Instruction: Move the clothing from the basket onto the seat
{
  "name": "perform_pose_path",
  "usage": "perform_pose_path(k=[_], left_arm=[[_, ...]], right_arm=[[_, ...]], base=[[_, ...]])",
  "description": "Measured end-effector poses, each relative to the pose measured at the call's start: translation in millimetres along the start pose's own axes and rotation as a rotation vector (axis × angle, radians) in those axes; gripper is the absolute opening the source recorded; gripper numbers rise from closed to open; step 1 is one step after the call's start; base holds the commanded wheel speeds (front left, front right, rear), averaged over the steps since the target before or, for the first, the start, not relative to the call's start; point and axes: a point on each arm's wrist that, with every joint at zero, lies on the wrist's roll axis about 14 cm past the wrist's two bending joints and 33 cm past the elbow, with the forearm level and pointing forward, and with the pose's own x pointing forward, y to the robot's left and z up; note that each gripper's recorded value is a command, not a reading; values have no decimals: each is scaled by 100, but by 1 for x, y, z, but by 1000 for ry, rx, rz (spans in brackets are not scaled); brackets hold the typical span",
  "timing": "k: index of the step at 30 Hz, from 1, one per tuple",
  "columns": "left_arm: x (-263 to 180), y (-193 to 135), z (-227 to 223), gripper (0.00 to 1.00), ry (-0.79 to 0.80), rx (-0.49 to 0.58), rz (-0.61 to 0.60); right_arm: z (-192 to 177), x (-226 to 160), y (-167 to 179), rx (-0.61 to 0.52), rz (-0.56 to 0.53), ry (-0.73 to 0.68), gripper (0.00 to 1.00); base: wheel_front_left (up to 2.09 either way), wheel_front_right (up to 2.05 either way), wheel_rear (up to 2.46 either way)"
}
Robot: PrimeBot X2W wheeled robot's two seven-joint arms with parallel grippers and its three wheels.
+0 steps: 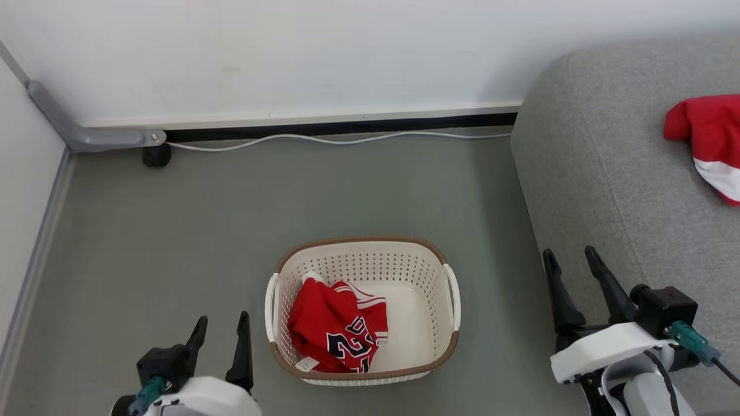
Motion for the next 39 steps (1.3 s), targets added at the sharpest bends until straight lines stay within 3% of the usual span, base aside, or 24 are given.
perform_pose_path(k=[9, 20, 31, 39], left_arm=[[44, -42, -36, 100, 145, -94, -87], [106, -99, -63, 100, 253, -89, -219], [164, -138, -95, 100, 343, -16, -306], [175, -133, -148, 100, 538, 109, -307]], right_arm=[[-21, 27, -6, 8, 2, 53, 100], [-45, 55, -21, 22, -19, 98, 100], [-72, 64, -47, 22, -72, 158, 100], [-91, 66, -58, 41, -94, 201, 100]], base=[[0, 0, 0], [0, 0, 0], [0, 0, 0], [0, 0, 0]])
